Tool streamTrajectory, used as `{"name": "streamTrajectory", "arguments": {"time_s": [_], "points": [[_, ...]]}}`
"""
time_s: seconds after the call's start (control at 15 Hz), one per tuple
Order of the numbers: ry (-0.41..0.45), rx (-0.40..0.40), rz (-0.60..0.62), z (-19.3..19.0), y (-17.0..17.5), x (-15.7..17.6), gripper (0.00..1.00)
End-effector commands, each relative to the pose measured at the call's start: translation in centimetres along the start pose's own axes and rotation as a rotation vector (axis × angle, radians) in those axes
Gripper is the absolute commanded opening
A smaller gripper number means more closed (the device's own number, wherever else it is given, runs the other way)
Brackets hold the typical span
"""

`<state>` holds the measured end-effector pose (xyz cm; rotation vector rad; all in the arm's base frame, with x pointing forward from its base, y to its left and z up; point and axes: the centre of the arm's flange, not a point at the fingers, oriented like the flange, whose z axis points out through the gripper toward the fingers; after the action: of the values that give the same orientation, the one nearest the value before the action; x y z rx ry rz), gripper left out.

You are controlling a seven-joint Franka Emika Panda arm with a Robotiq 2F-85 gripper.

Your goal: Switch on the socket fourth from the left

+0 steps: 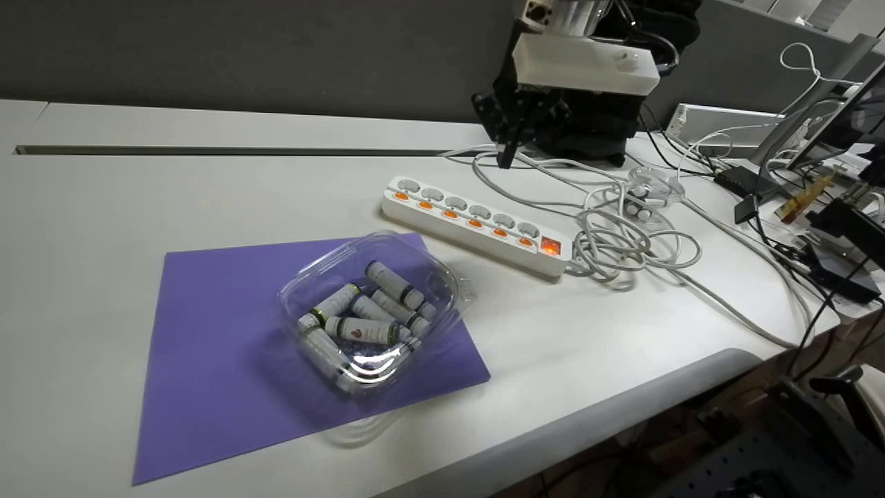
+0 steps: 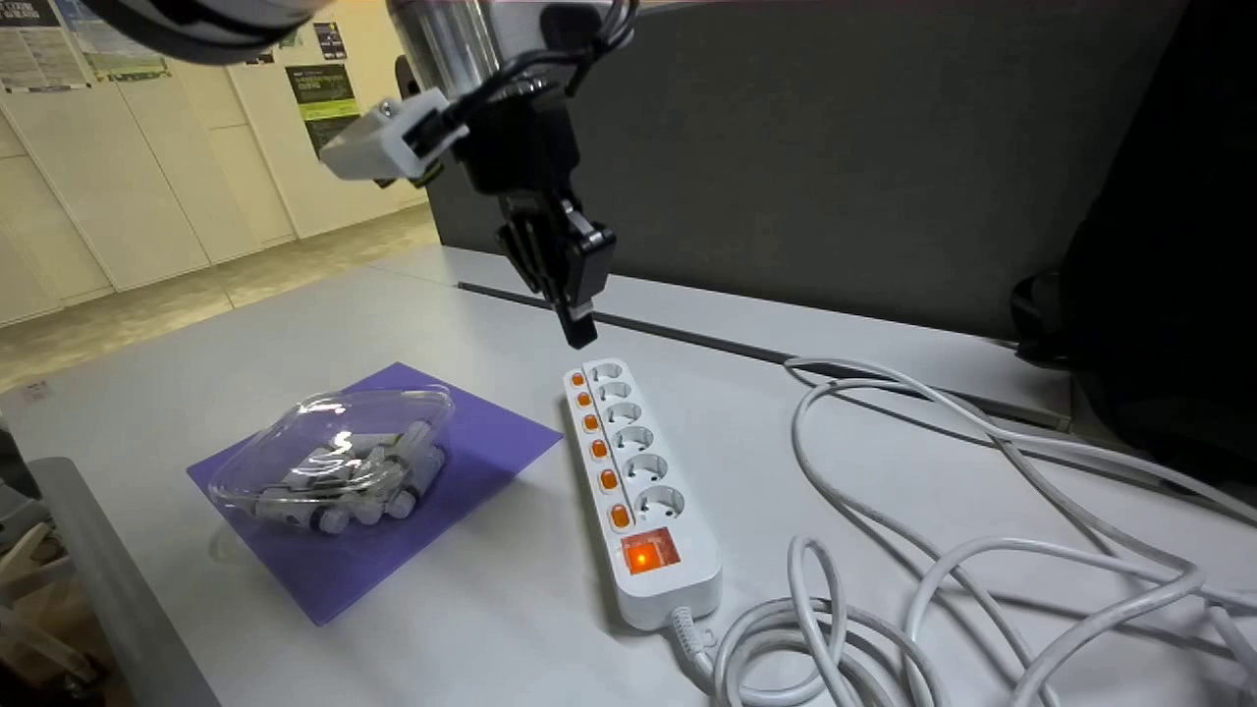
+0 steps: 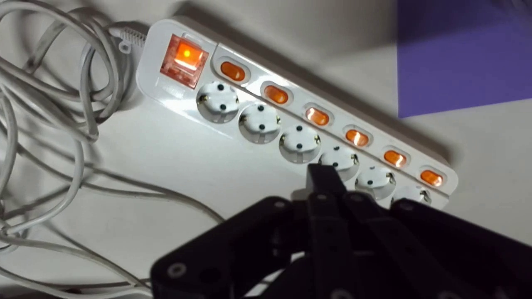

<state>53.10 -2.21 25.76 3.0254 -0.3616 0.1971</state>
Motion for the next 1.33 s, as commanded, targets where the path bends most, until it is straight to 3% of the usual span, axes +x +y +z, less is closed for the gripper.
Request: {"name": "streamTrajectory", "arguments": {"time_s": [0.0, 0.07, 0.73, 1.27], "points": [[-0.032, -0.009, 0.023, 3.1, -0.6, 0.7, 0.00], [-0.028, -0.007, -0.002, 1.9, -0.2, -0.3, 0.01], [-0.046, -0.016, 0.015, 4.9, 0.4, 0.1, 0.00], [-0.061, 0.051, 0.030, 8.3, -0.3, 0.2, 0.00]]}}
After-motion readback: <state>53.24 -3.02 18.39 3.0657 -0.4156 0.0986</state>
